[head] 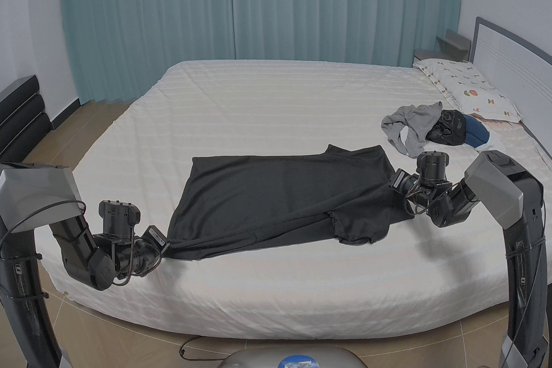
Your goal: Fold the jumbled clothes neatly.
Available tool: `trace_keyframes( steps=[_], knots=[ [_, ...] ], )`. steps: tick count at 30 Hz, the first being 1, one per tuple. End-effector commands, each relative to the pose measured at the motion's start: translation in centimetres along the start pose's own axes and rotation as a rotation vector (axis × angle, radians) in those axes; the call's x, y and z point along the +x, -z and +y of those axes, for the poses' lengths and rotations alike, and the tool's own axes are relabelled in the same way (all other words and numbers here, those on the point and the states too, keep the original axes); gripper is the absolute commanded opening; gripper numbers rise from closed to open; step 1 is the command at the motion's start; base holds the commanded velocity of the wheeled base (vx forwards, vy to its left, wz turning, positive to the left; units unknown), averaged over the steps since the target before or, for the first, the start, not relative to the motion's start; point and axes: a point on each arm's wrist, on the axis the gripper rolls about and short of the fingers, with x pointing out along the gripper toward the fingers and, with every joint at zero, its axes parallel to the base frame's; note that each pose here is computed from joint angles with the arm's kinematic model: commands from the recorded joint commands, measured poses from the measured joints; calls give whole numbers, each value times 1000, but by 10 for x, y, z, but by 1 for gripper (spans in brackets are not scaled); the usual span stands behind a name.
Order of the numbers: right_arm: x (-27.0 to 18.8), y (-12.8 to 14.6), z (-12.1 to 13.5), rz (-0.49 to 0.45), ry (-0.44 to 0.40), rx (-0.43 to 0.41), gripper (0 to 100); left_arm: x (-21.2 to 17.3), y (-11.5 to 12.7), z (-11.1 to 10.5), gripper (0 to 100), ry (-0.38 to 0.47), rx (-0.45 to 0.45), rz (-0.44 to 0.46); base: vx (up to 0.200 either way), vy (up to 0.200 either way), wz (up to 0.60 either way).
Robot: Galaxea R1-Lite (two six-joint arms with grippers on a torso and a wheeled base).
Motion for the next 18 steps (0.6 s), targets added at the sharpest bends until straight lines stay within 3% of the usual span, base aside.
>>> trace_keyframes(
  steps=[1,5,9,12,14,18],
  knots=[
    [2,5,-6,11,13,1,100,1,1,1,0,-5,-1,4,0,0,0],
    [-13,-22,-5,-28,3,26,100,0,1,1,0,-5,-1,4,0,0,0],
    [-50,-31,4,41,-50,61,100,-1,2,2,0,-9,-1,6,0,0,0],
    [-71,-25,8,104,-68,59,100,-1,2,3,0,-10,-1,7,0,0,0],
    [-96,-7,14,206,-88,52,100,0,2,3,0,-11,-1,8,0,0,0],
    [-113,19,18,305,-80,40,100,-1,2,3,0,-11,-3,8,0,0,0]
  ],
)
